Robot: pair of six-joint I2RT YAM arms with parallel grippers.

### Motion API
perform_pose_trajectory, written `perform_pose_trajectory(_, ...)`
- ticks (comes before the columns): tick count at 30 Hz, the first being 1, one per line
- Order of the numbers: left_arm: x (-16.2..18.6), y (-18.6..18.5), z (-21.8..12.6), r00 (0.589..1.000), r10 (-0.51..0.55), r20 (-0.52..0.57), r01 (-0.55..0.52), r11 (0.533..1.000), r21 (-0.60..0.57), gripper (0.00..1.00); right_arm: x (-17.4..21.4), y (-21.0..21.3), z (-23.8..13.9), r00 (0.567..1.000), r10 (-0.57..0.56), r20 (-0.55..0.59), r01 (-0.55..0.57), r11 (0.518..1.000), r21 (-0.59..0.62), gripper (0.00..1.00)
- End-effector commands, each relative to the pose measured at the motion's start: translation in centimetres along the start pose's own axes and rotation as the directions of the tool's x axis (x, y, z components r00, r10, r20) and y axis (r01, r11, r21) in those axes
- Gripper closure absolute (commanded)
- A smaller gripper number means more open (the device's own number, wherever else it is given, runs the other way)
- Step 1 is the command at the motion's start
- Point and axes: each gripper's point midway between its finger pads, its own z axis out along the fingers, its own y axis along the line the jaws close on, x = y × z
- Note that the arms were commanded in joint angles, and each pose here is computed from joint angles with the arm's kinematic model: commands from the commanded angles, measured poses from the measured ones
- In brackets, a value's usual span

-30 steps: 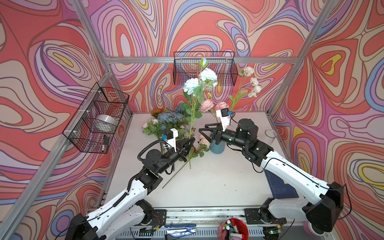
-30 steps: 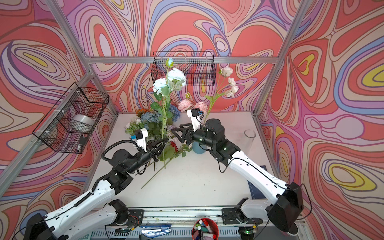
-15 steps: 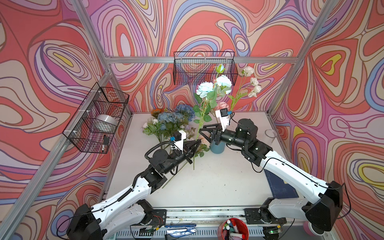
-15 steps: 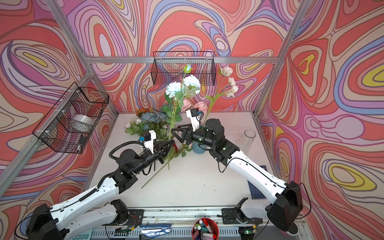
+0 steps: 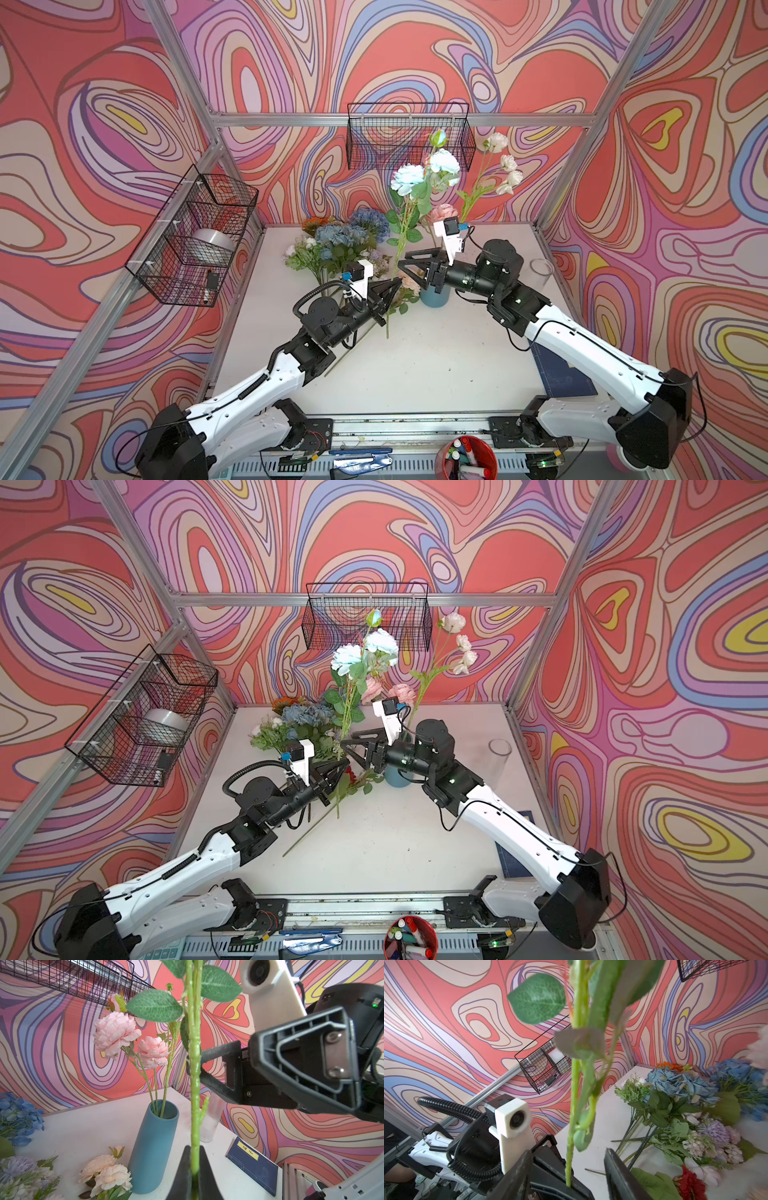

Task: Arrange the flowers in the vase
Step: 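Grasp the pale blue flower stem with the right gripper above the left gripper, then carry the pale blue flowers over the vase with the right gripper while the left releases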

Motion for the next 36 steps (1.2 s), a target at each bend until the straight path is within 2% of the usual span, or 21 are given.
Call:
perform_pose_trajectory(1, -1.4, -1.1, 0.2, 0.999, 0.016, 0.045, -0.018, 0.999, 0.040, 1.00, 0.4, 0.8, 0.9, 1.000, 0.029, 0.002, -0.028, 0.996, -0.085, 0.46)
perform_pose_trajectory(7, -1.1, -1.3, 0.3, 0.999, 0.017, 0.037, -0.019, 0.999, 0.045, 1.00, 0.8, 0.2, 1.4, 0.999, 0.035, -0.009, -0.035, 0.997, -0.071, 0.61)
perform_pose_trajectory(12, -0.9, -1.3, 0.5, 0.999, 0.016, 0.033, -0.018, 0.999, 0.045, 1.00, 0.9, 0.0, 1.3, 1.000, 0.028, -0.010, -0.029, 0.998, -0.057, 0.97)
perform_pose_trajectory(13, -0.9, -1.3, 0.5, 0.999, 0.014, 0.032, -0.016, 0.999, 0.046, 1.00, 0.9, -0.1, 1.3, 1.000, 0.027, -0.012, -0.028, 0.998, -0.053, 1.00)
perform_pose_trajectory(16, -1.1, -1.3, 0.5, 0.999, 0.015, 0.036, -0.016, 0.999, 0.044, 1.00, 0.9, -0.2, 1.3, 1.000, 0.021, -0.016, -0.022, 0.999, -0.045, 1.00)
perform_pose_trajectory(17, -1.1, -1.3, 0.5, 0.999, 0.015, 0.038, -0.017, 0.999, 0.042, 0.96, 1.1, -0.3, 1.3, 1.000, 0.023, -0.020, -0.024, 0.999, -0.042, 1.00)
perform_pose_trajectory(19, -1.3, -1.2, 0.4, 0.999, 0.010, 0.046, -0.012, 0.999, 0.035, 0.55, 1.1, -0.3, 1.2, 1.000, 0.019, -0.021, -0.020, 0.999, -0.038, 1.00)
perform_pose_trajectory(21, -1.4, -0.9, 0.3, 0.998, -0.002, 0.059, 0.002, 1.000, 0.015, 0.06, 1.1, -0.4, 1.1, 1.000, 0.015, -0.019, -0.015, 0.999, -0.028, 1.00)
perform_pose_trajectory(22, -1.6, -0.7, 0.2, 0.998, -0.007, 0.068, 0.007, 1.000, 0.004, 0.00, 1.1, -0.5, 1.0, 1.000, 0.013, -0.019, -0.013, 1.000, -0.022, 1.00)
perform_pose_trajectory(25, -1.6, 0.2, -0.1, 0.996, -0.022, 0.085, 0.025, 0.999, -0.044, 0.00, 1.2, -1.1, 0.9, 1.000, -0.002, -0.020, 0.003, 1.000, 0.018, 1.00)
perform_pose_trajectory(29, -1.3, 2.4, -0.8, 0.993, -0.042, 0.113, 0.060, 0.986, -0.154, 0.00, 1.7, -3.3, 0.2, 0.999, -0.042, -0.030, 0.046, 0.988, 0.150, 1.00)
perform_pose_trajectory(33, -1.2, 5.9, -2.4, 0.983, -0.089, 0.161, 0.135, 0.943, -0.305, 0.00, 1.8, -5.6, -1.6, 0.994, -0.103, -0.034, 0.108, 0.944, 0.312, 1.00)
perform_pose_trajectory(34, 0.5, 7.5, -3.2, 0.983, -0.112, 0.147, 0.158, 0.920, -0.358, 0.00, 1.6, -6.1, -2.3, 0.992, -0.123, -0.033, 0.127, 0.925, 0.357, 1.00)
perform_pose_trajectory(36, 1.1, 9.3, -4.3, 0.974, -0.150, 0.170, 0.209, 0.885, -0.416, 0.00, 1.3, -6.8, -3.7, 0.986, -0.162, -0.036, 0.162, 0.887, 0.432, 1.00)
